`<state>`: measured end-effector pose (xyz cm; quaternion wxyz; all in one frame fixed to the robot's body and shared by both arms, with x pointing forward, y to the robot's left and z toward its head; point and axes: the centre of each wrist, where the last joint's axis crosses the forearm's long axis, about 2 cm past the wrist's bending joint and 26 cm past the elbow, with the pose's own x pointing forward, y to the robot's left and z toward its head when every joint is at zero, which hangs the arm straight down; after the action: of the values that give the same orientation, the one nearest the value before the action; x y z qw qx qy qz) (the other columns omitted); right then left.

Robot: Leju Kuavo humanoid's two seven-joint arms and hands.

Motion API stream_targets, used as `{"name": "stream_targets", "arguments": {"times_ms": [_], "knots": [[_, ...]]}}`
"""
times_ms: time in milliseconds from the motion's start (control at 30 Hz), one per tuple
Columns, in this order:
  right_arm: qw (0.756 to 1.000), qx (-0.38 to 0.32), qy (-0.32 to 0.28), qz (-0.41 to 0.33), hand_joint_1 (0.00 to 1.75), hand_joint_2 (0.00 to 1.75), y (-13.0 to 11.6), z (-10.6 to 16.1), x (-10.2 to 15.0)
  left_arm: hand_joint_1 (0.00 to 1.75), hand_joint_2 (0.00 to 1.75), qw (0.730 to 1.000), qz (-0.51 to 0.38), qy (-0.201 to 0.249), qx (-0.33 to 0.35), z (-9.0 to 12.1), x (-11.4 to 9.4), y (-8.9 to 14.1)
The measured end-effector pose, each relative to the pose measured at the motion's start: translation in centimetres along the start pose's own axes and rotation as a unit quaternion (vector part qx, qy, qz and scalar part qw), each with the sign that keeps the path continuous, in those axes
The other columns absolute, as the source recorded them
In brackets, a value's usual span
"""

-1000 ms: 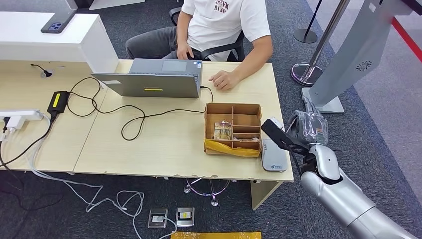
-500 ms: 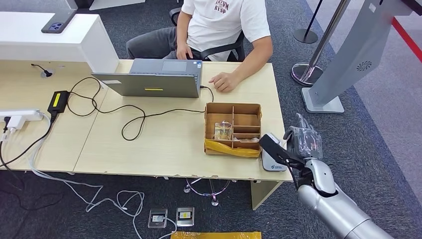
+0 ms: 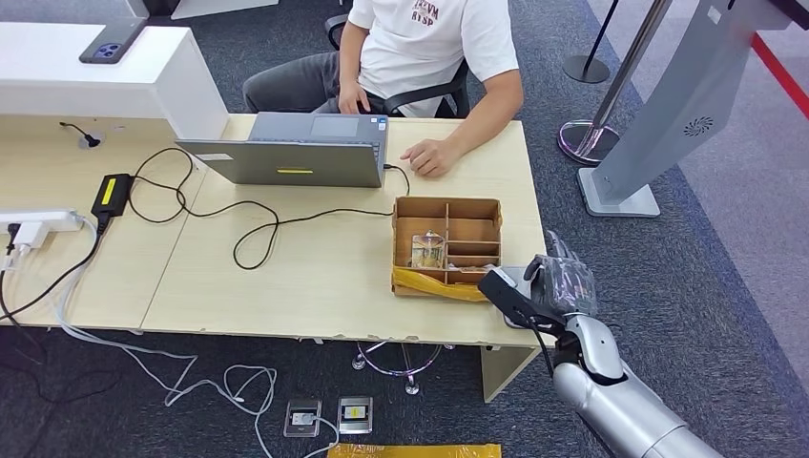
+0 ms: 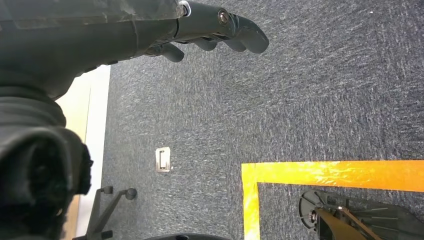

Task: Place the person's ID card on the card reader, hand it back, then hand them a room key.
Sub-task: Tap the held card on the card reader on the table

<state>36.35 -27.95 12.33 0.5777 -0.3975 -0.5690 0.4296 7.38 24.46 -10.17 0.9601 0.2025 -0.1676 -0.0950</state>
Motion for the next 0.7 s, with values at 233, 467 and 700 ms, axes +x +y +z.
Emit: {"name": "stream_targets", "arguments": {"times_ms": [233,467,700], "knots": [[1.000,0.004,0.000,-0.003,1.75,1.75,0.6,0.0,-0.1,0.00,0.00,1.000,0.001,0.001,0.001,0.0,0.0,0.0],[1.000,0.004,0.005,-0.006,1.75,1.75,1.0,0.0,-0.1,0.00,0.00,1.000,0.001,0.000,0.001,0.0,0.0,0.0],[1.000,0.003,0.014,-0.011,1.75,1.75,1.2,0.0,-0.1,0.00,0.00,1.000,0.002,-0.002,-0.001,0.0,0.1,0.0]]}}
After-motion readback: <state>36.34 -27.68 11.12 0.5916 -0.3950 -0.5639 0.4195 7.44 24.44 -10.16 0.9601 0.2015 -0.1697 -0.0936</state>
